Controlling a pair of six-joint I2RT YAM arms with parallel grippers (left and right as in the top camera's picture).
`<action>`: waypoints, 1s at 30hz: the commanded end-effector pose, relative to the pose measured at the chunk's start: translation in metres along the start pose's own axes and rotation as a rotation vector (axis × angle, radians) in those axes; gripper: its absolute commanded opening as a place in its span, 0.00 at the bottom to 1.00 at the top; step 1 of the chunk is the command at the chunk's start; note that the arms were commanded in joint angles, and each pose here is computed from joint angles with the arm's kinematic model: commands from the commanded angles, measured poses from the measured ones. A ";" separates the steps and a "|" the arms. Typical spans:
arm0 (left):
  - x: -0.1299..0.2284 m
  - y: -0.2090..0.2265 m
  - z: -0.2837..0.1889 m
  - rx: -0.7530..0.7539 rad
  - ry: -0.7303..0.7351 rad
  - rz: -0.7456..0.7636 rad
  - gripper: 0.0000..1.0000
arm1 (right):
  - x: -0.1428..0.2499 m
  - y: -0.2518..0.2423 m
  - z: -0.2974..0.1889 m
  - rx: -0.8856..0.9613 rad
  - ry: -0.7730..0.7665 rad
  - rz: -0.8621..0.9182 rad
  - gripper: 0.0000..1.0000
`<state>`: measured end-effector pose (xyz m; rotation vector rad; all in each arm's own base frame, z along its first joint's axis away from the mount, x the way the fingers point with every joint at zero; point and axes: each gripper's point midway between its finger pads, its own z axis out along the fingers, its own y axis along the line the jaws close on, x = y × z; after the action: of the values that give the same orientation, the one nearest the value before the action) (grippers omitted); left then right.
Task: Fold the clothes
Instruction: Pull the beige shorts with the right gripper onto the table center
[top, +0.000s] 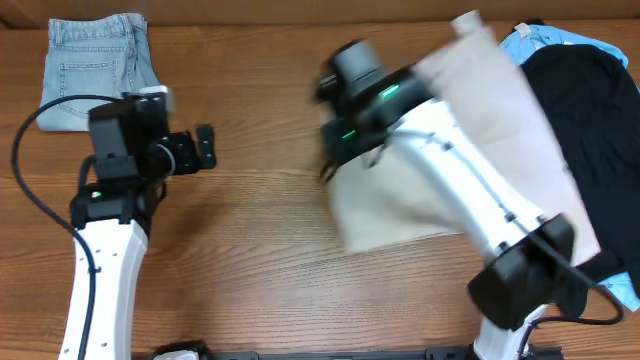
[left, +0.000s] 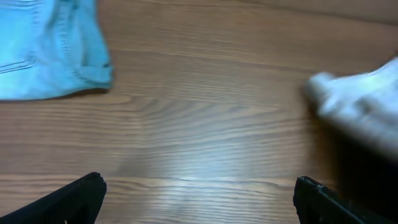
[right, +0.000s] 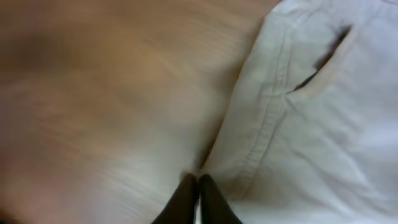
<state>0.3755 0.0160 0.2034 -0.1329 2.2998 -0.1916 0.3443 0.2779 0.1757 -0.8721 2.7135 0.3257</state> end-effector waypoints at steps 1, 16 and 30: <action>-0.012 0.018 -0.005 -0.032 -0.030 -0.014 1.00 | 0.001 0.089 -0.003 -0.134 -0.023 -0.147 0.33; -0.008 -0.009 -0.004 0.085 -0.018 0.097 1.00 | -0.021 -0.015 -0.053 0.009 -0.122 0.239 0.66; 0.078 -0.133 0.070 0.352 0.236 0.439 0.98 | 0.019 -0.195 -0.087 0.132 -0.163 0.659 0.75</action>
<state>0.3756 -0.1144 0.1363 0.4927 2.4226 -0.3721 0.4280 0.0945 0.2003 0.0821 2.8146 0.2913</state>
